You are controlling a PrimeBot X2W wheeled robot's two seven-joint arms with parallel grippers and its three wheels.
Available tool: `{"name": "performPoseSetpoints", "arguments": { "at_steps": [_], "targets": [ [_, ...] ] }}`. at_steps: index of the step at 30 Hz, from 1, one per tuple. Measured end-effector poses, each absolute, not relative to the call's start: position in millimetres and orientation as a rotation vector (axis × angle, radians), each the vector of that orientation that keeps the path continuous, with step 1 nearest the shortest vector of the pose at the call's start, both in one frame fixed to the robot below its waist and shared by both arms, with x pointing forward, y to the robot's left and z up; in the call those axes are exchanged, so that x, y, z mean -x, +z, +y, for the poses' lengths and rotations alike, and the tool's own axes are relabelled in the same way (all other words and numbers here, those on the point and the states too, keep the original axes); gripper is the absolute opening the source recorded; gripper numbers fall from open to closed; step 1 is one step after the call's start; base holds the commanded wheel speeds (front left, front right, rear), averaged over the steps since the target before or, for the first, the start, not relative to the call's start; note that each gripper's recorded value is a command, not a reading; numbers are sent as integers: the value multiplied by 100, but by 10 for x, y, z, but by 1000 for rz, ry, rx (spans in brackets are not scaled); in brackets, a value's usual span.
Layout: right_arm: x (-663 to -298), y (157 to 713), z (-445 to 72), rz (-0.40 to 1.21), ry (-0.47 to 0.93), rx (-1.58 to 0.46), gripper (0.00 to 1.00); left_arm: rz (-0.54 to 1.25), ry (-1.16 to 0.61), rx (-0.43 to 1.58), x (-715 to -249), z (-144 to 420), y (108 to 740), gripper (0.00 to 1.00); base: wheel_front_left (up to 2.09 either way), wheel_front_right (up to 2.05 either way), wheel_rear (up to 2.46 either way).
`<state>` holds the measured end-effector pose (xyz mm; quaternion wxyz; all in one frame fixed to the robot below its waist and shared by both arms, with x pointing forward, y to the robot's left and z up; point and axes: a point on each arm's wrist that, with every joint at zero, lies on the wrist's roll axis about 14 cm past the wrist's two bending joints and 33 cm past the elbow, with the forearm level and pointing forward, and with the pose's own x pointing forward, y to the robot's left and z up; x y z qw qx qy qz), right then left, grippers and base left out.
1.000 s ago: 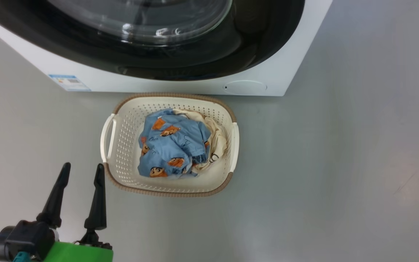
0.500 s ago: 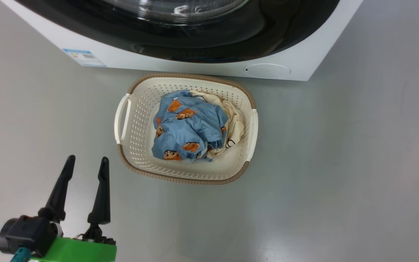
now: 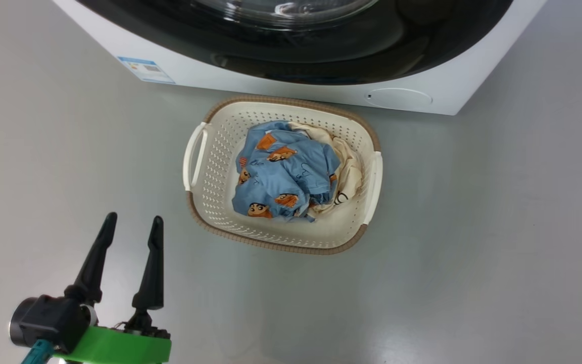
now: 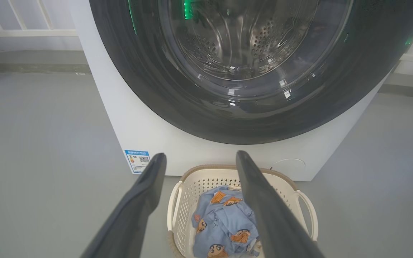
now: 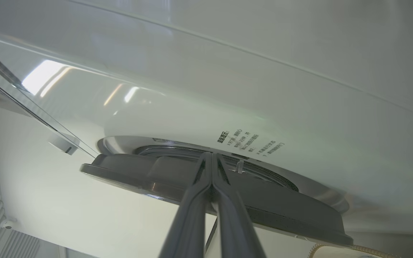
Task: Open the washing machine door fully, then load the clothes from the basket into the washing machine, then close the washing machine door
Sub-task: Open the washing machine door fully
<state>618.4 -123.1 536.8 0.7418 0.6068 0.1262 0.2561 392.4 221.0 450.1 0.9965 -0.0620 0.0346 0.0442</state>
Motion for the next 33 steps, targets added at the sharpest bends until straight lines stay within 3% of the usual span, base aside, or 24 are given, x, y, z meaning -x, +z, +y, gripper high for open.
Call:
{"name": "performPoseSetpoints", "arguments": {
  "at_steps": [16, 33],
  "targets": [
    [-6457, 5422, -828, 299, 660, -1310, 0, 114, 148, 118, -3802, 2352, 4393, 100, 0, 0, 0],
    [-6513, 5347, -537, 355, 717, -1302, 0, 117, 193, 140, -3749, 2459, 4383, 100, 0, 0, 0]
  ]
}}
